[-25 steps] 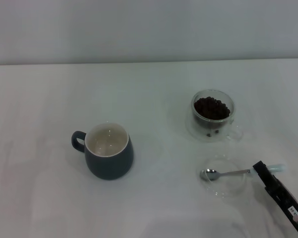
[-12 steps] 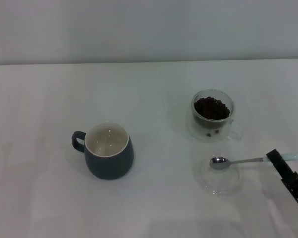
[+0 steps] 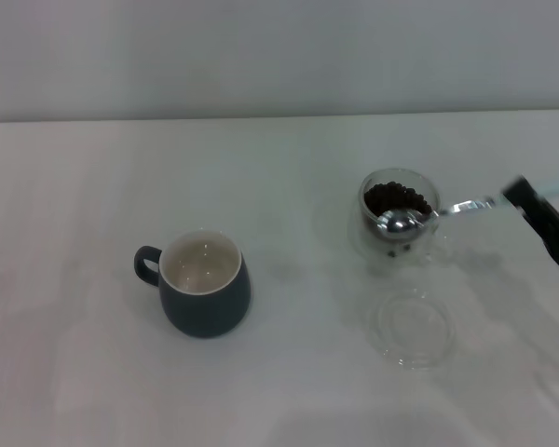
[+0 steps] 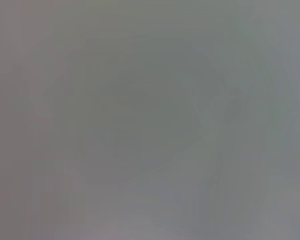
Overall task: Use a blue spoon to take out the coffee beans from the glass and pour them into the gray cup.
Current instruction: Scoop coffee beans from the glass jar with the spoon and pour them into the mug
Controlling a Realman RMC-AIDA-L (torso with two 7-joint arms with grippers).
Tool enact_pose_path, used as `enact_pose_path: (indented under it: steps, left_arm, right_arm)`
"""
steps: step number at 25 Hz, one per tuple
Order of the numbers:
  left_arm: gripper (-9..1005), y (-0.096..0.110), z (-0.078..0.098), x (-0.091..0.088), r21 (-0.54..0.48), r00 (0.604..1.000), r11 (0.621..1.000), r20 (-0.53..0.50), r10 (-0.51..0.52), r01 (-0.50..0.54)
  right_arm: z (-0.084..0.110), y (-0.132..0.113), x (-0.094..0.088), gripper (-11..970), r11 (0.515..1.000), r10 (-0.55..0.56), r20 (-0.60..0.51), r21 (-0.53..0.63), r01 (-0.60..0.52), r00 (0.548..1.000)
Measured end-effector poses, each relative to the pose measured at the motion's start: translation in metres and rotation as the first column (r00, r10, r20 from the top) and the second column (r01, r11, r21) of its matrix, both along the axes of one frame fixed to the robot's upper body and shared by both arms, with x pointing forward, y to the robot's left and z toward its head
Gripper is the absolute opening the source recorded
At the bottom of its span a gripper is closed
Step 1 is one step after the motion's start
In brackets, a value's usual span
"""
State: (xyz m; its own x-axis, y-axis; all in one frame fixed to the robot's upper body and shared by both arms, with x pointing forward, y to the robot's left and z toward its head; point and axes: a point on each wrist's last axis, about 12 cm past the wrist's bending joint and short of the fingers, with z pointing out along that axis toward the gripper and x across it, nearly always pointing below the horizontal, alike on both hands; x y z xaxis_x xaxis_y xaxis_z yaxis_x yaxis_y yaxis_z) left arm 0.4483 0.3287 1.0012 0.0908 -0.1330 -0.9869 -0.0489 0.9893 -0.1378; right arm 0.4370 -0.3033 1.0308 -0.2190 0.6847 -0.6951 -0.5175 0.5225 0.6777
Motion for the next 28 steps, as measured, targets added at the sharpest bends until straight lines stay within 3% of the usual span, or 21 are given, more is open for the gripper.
enact_pose_path:
  steps: [5, 12, 21, 28]
  left_arm:
    - [761, 0.000, -0.001, 0.000, -0.015, 1.000, 1.000, -0.007, -0.004, 0.004]
    - [762, 0.003, -0.006, -0.002, -0.020, 0.999, 1.000, -0.049, 0.014, -0.015]
    - [762, 0.005, -0.008, 0.002, -0.015, 0.997, 1.000, -0.071, 0.019, -0.020]
    - [761, 0.005, -0.008, 0.004, -0.018, 0.997, 1.000, -0.075, 0.022, -0.023]
  right_arm:
    - [0.027, -0.005, 0.051, 135, 0.978, 0.144, 0.078, -0.164, -0.130, 0.987]
    - [0.053, -0.021, 0.106, 135, 0.903, 0.185, -0.031, -0.390, -0.182, 0.982]
    - [0.079, -0.022, 0.137, 135, 0.786, 0.152, -0.105, -0.590, -0.185, 0.983]
    - [0.085, -0.014, 0.144, 135, 0.714, 0.147, -0.112, -0.675, -0.184, 0.983]
